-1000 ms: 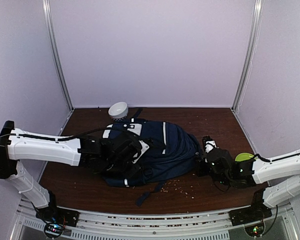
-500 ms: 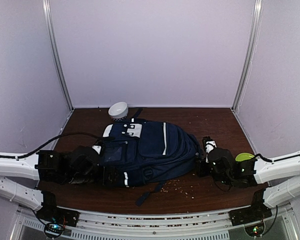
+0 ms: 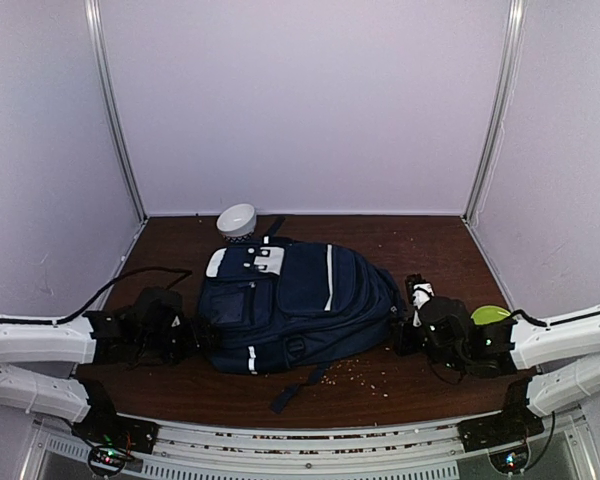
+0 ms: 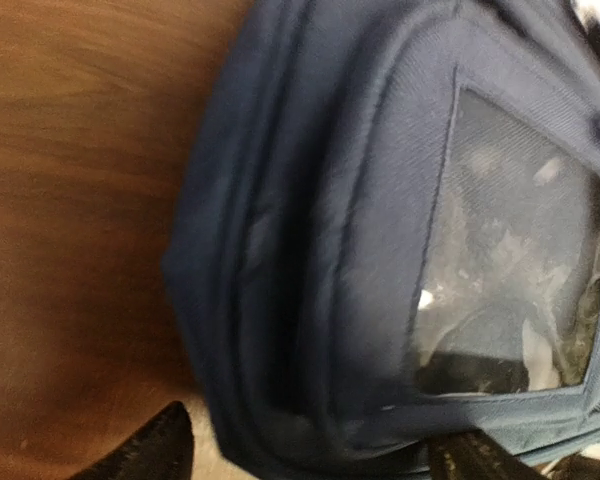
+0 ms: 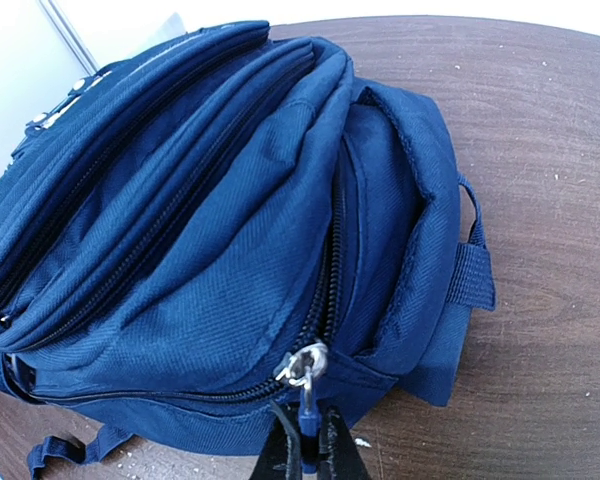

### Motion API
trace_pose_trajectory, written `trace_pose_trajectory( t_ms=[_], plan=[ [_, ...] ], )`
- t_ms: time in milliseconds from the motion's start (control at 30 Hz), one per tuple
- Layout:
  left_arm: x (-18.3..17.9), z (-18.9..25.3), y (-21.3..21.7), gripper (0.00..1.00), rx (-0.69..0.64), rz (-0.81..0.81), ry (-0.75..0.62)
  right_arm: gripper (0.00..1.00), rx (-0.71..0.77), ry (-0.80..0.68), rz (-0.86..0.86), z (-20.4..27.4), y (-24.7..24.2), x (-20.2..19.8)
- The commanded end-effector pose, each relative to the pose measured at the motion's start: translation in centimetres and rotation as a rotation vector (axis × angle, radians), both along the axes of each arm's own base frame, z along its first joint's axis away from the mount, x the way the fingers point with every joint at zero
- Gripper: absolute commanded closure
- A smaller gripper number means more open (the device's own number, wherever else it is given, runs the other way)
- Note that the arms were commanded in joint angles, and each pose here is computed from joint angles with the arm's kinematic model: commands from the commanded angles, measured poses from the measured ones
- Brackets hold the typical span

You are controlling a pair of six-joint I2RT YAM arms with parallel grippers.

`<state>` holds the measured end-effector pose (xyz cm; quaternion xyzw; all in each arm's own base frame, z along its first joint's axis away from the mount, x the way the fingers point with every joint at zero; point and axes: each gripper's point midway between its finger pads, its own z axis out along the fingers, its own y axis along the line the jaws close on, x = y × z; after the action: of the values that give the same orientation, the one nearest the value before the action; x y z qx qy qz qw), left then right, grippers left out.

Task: Pack the student bag
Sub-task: Zip the student bag at the center of the board.

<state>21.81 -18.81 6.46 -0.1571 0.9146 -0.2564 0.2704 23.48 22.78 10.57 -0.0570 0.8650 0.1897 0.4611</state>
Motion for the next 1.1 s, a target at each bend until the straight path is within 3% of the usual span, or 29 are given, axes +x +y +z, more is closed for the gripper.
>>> trace_pose_trajectory(
  t_ms=[0,100,267,400,433,800,900,1000,1033,1067],
  plan=[
    [3.4,2.8,-5.0,0.21,-0.047,-0.179,-0.087,1.0,0.03,0.002,0.022,0.0,0.5,-0.7],
    [4.8,2.9,-7.1,0.33,-0.04,-0.255,-0.111,1.0,0.027,0.009,0.041,-0.1,0.9,-1.4],
    [7.9,3.5,-11.0,0.73,-0.063,-0.407,-0.137,1.0,0.022,0.015,0.038,-0.2,0.8,-2.2],
    [10.8,3.8,-13.2,0.98,-0.062,-0.49,-0.146,1.0,0.019,0.012,0.024,-0.1,0.5,-2.3],
    [11.7,3.9,-13.5,1.0,-0.062,-0.505,-0.149,1.0,0.013,0.012,0.018,-0.1,0.3,-2.3],
    [22.9,8.9,-17.4,1.0,0.008,-0.609,-0.277,1.0,0.023,0.02,0.026,-0.3,1.6,-2.1],
    [25.7,9.5,-17.4,1.0,0.015,-0.554,-0.304,1.0,0.019,0.022,0.04,-0.2,2.5,-1.8],
    [26.8,10.2,-14.8,1.0,0.062,-0.396,-0.3,1.0,0.012,0.022,0.053,-0.3,3.2,-1.7],
    [26.2,11.9,-14.1,0.92,0.046,-0.351,-0.323,1.0,0.012,0.021,0.057,-0.2,3.3,-1.6],
    [25.6,11.5,-13.6,0.71,0.036,-0.315,-0.314,1.0,0.011,0.019,0.058,-0.2,3.4,-1.6]
  ],
)
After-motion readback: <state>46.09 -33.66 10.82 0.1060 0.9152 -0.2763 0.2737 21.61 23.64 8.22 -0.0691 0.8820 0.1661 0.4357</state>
